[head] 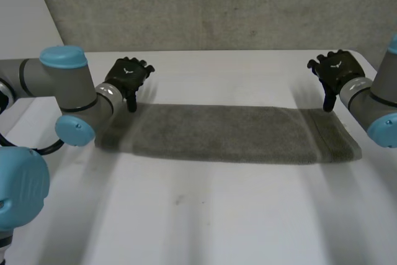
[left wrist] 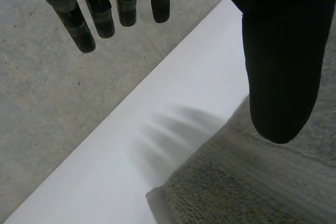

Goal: Fold the towel.

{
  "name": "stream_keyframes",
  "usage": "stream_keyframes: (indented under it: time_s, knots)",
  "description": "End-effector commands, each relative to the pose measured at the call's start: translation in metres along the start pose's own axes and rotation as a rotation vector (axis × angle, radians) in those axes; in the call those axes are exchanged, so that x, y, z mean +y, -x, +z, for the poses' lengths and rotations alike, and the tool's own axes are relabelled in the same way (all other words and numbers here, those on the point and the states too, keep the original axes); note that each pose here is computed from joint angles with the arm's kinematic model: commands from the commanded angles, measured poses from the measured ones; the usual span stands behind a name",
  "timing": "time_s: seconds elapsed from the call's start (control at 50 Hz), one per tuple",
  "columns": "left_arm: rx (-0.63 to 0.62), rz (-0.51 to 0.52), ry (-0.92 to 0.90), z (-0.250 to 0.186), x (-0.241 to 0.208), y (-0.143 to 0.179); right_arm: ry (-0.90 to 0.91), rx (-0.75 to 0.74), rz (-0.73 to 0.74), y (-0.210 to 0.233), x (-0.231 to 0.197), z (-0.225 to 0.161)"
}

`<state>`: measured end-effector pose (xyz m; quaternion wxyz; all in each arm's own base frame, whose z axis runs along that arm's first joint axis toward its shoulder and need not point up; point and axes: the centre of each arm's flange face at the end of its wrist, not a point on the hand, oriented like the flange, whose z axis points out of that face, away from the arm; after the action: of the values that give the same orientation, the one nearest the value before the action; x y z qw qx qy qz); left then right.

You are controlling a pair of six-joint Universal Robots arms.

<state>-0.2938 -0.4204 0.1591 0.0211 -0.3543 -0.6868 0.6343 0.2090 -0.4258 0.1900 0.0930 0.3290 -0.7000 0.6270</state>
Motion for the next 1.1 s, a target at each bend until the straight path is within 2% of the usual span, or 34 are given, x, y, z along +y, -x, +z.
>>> stream_keyframes:
  time_s: [0.02, 0.06, 0.16, 0.28, 0.38, 0.6, 0.96, 1.1]
  knots:
    - [0.025, -0.064, 0.065, -0.035, -0.017, 0.004, -0.006, 0.003, 0.044, -0.01, -0.019, -0.031]
    - [0.035, -0.104, 0.104, -0.059, -0.018, 0.005, 0.034, -0.026, 0.043, -0.004, -0.016, -0.051]
    - [0.018, -0.117, 0.105, -0.092, -0.019, 0.005, 0.126, -0.061, 0.062, -0.003, -0.001, -0.078]
    - [-0.018, -0.108, 0.048, -0.125, -0.015, -0.002, 0.22, -0.08, 0.105, -0.003, 0.03, -0.099]
    - [-0.028, -0.138, 0.021, -0.138, -0.005, -0.012, 0.215, -0.123, 0.127, 0.005, 0.048, -0.103]
    - [-0.036, -0.21, -0.026, -0.144, -0.006, -0.018, 0.146, -0.123, 0.133, 0.015, 0.076, -0.088]
    - [-0.034, -0.215, -0.022, -0.145, -0.005, -0.019, 0.183, -0.125, 0.149, 0.015, 0.092, -0.082]
    - [-0.038, -0.216, -0.02, -0.145, -0.004, -0.017, 0.194, -0.073, 0.151, -0.002, 0.096, -0.079]
